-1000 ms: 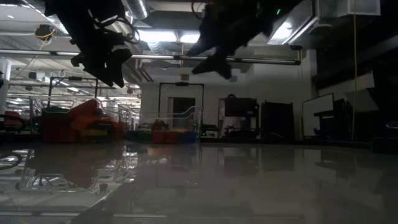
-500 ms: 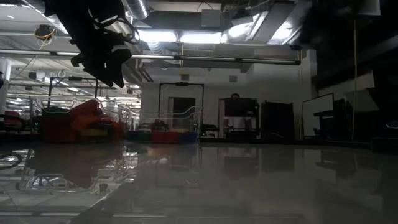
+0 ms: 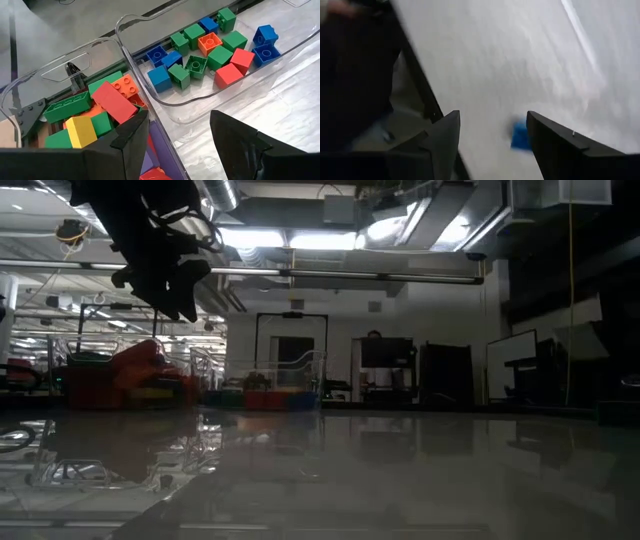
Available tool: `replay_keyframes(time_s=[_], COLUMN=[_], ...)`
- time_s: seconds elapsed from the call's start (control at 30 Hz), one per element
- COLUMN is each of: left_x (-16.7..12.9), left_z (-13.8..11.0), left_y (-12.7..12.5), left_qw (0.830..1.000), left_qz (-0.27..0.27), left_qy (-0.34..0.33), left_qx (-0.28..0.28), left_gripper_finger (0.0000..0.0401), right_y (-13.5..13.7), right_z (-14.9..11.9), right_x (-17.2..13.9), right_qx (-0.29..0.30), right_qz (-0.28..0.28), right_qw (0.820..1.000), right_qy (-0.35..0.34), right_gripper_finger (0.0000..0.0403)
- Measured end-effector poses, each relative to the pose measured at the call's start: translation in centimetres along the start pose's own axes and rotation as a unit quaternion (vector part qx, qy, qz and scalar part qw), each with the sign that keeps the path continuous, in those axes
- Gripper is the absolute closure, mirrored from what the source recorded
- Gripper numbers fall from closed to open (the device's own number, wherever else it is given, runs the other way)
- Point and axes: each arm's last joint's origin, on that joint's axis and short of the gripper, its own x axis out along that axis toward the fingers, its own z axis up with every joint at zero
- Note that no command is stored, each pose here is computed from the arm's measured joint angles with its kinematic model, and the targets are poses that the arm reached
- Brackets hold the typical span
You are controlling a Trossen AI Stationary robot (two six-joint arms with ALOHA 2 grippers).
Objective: Sort blocks by size
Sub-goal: Put the small blue game piece into the right transparent bin
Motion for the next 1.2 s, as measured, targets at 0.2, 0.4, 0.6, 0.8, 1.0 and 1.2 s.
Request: replay_keyframes(time_s=[0.2,0.4,0.6,0.8,1.0,1.2], left_x=[0.0,0.0,0.0,0.0,0.0,0.0], left_z=[0.0,0.0,0.0,0.0,0.0,0.0], left_y=[0.0,0.0,0.0,0.0,0.0,0.0], left_qw=[1.0,1.0,1.0,1.0,1.0,1.0], left_qz=[0.0,0.0,0.0,0.0,0.0,0.0], left_qy=[0.0,0.0,0.0,0.0,0.0,0.0], left_qx=[-0.001,-0.002,-0.005,-0.005,-0.005,-0.011], left_gripper_finger=[0.0201,0.0201,0.0201,0.0201,0.0201,0.0201], right_y=[-0.2,0.2,0.2,0.2,0.2,0.3], right_z=[-2.2,-3.4,-3.9,-4.1,-4.2,-4.1], right_x=[0.1,2.6,5.3,6.6,6.8,7.0], right_qx=[0.14,0.136,0.132,0.129,0.121,0.102], right_qz=[-0.042,-0.086,-0.143,-0.163,-0.165,-0.161], right_qw=[0.989,0.987,0.979,0.976,0.977,0.98], right_qy=[0.012,0.033,0.06,0.062,0.062,0.057], right_gripper_finger=[0.0175,0.0175,0.0175,0.0175,0.0175,0.0175])
